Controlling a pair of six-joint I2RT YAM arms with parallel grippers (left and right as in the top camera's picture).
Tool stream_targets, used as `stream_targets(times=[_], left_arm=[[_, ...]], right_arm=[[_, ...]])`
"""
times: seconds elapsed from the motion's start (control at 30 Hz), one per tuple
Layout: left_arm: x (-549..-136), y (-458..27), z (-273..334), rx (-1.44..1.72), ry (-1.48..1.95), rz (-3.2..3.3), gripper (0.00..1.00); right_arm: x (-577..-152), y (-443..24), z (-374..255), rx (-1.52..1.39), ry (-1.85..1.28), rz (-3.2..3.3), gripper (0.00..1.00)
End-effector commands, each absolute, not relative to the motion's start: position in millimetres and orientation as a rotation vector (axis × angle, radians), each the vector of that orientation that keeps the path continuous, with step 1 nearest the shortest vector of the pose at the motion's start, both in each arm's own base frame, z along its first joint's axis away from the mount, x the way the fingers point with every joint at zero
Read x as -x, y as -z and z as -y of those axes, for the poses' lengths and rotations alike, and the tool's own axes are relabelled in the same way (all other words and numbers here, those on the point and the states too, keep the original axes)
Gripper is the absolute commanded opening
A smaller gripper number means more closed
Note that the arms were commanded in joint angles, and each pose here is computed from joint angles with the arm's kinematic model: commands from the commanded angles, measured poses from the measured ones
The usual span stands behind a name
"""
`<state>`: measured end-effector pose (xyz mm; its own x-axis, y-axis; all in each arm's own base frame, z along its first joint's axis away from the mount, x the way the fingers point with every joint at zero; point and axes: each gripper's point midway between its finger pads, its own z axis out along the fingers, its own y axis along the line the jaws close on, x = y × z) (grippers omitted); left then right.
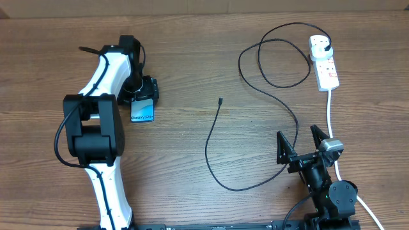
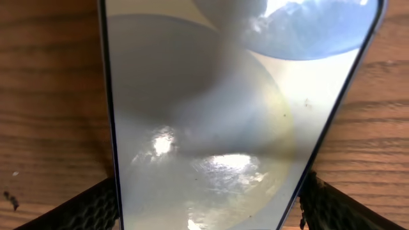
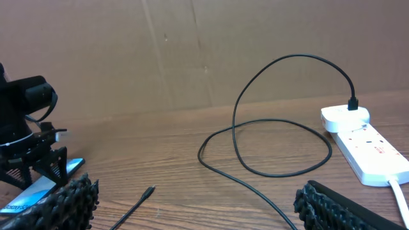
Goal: Plug charger to phone and switch on socket
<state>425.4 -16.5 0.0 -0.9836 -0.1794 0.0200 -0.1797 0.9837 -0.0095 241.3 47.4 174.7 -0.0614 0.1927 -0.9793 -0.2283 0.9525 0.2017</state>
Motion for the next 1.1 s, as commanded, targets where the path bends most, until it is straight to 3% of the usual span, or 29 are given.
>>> stream_targets(times=[0.0, 0.47, 0.8, 1.07], left_arm=[[-415, 18, 28, -0.17, -0.062, 3.07, 0.85], [-421, 19, 18, -0.135, 0.021, 3.099, 0.8], [-424, 19, 18, -0.135, 0.02, 3.111, 0.69], [-425, 16, 18, -0.138, 0.021, 3.112, 0.68]], right_arm=[[-242, -172, -47, 0.026, -0.345, -1.595, 1.0], [-242, -172, -47, 0.026, -0.345, -1.595, 1.0], [-242, -172, -47, 0.026, -0.345, -1.595, 1.0], [-242, -172, -47, 0.026, -0.345, -1.595, 1.0]])
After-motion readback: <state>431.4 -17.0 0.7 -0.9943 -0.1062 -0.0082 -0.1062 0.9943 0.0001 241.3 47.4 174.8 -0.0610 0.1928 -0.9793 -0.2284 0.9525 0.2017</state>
